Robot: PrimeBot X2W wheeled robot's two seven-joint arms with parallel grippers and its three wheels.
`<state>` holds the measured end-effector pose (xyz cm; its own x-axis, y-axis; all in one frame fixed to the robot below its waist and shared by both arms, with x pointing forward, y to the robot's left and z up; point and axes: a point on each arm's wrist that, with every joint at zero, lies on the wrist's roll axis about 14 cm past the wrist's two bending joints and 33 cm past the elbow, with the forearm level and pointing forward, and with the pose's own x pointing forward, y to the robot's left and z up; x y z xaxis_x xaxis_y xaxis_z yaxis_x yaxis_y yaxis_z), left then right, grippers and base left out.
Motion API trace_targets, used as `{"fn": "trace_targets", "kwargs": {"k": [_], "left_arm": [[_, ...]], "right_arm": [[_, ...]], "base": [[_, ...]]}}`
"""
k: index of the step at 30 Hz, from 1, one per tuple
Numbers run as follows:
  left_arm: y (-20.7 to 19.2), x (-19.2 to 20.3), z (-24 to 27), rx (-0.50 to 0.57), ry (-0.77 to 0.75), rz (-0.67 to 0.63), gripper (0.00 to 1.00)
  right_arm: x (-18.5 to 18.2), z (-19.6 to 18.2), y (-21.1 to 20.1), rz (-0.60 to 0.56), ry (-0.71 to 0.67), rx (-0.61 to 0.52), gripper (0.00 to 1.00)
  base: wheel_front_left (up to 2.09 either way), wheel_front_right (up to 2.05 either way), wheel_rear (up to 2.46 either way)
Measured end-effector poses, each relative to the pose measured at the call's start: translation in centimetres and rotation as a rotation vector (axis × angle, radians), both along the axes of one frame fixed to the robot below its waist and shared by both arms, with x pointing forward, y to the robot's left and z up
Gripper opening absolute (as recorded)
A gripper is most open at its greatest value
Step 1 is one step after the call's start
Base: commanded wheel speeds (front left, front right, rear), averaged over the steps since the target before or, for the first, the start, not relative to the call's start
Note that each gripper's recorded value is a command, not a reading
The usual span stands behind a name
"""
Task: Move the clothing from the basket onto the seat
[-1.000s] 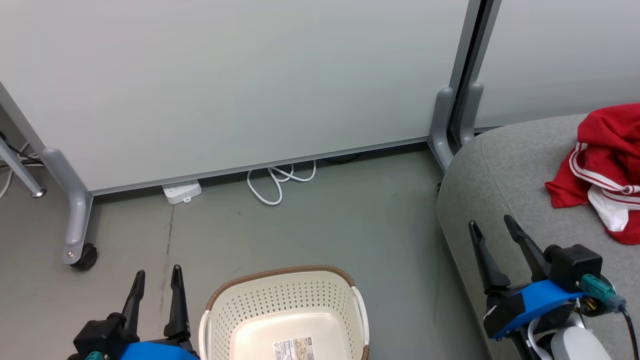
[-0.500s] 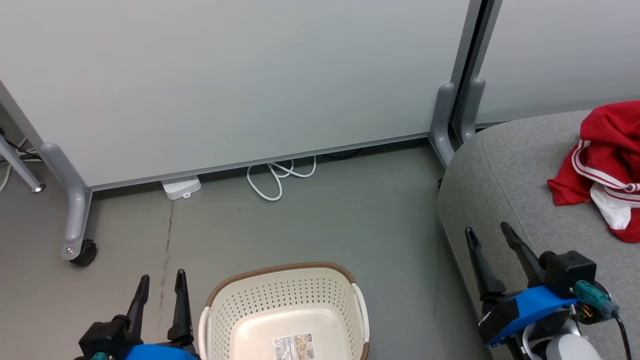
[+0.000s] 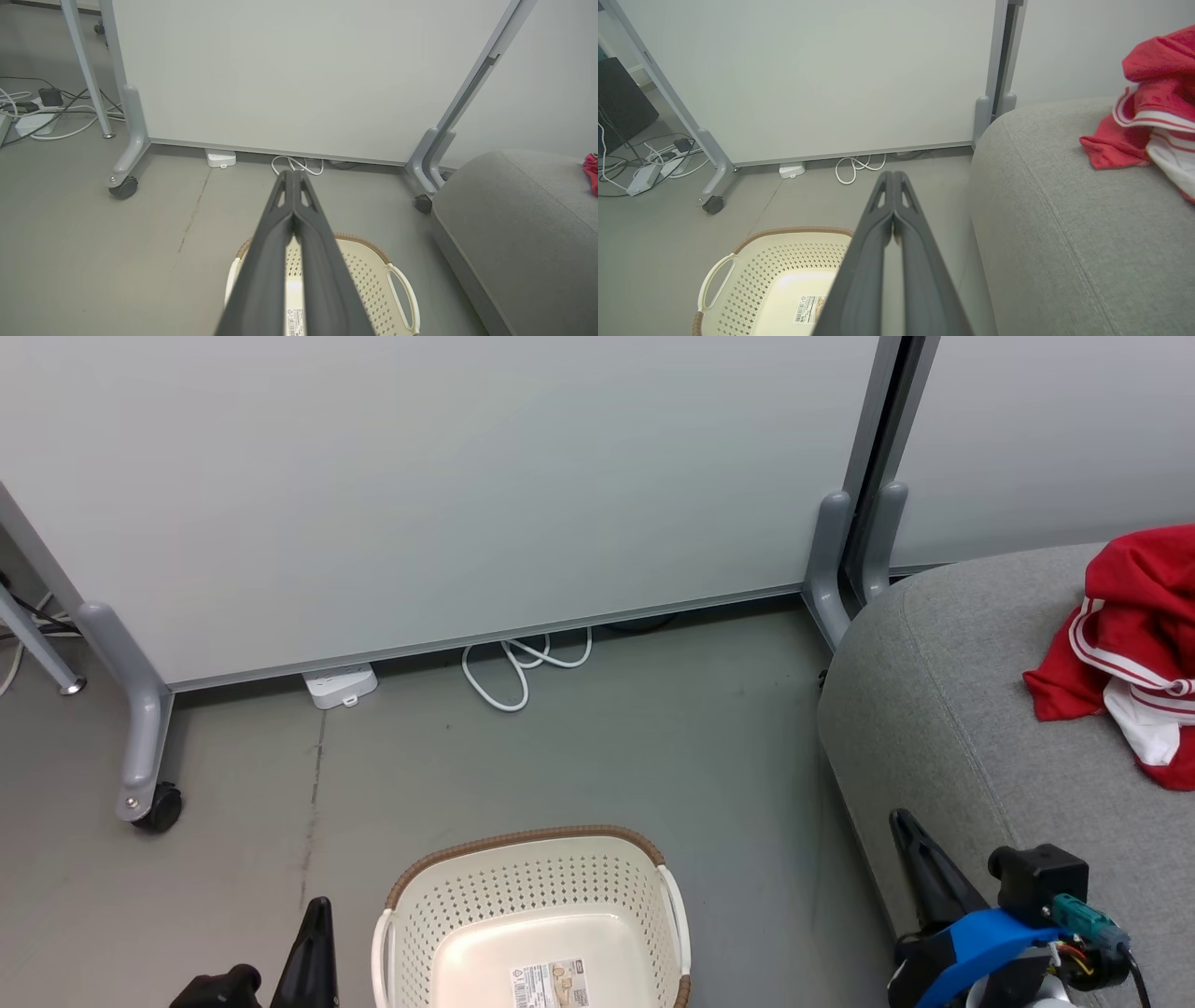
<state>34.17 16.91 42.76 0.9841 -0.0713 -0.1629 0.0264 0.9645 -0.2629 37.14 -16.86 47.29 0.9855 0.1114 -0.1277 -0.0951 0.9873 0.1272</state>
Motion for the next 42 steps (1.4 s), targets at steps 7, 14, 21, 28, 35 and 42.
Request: {"fn": "trace_targets", "kwargs": {"k": [7, 14, 21, 28, 35, 42], "left_arm": [[0.3, -0.4, -0.7, -0.096, 0.043, 0.042, 0.0], [0.9, -0.1, -0.5, -0.204, 0.052, 0.089, 0.0], [1.3, 0.4, 0.1, -0.307, 0.05, 0.127, 0.0], [1.5, 1.0, 0.7, -0.405, 0.043, 0.151, 0.0], [1.8, 1.3, 1.0, -0.497, 0.042, 0.175, 0.0], [2.1, 1.8, 1.6, -0.582, 0.032, 0.193, 0.0]], "right_arm": [[-0.3, -0.8, -0.4, -0.033, 0.037, 0.108, 0.0], [-0.2, -0.6, -0.8, -0.067, 0.044, 0.235, 0.0], [-0.1, -0.4, -1.1, -0.096, 0.047, 0.352, 0.0], [0.0, -0.2, -1.4, -0.118, 0.049, 0.461, 0.0], [0.1, 0.0, -1.7, -0.139, 0.048, 0.563, 0.0], [0.3, 0.3, -1.9, -0.154, 0.044, 0.659, 0.0]], "base": [[0.0, 0.0, 0.0], [0.0, 0.0, 0.0], [0.0, 0.0, 0.0], [0.0, 0.0, 0.0], [0.0, 0.0, 0.0], [0.0, 0.0, 0.0]]}}
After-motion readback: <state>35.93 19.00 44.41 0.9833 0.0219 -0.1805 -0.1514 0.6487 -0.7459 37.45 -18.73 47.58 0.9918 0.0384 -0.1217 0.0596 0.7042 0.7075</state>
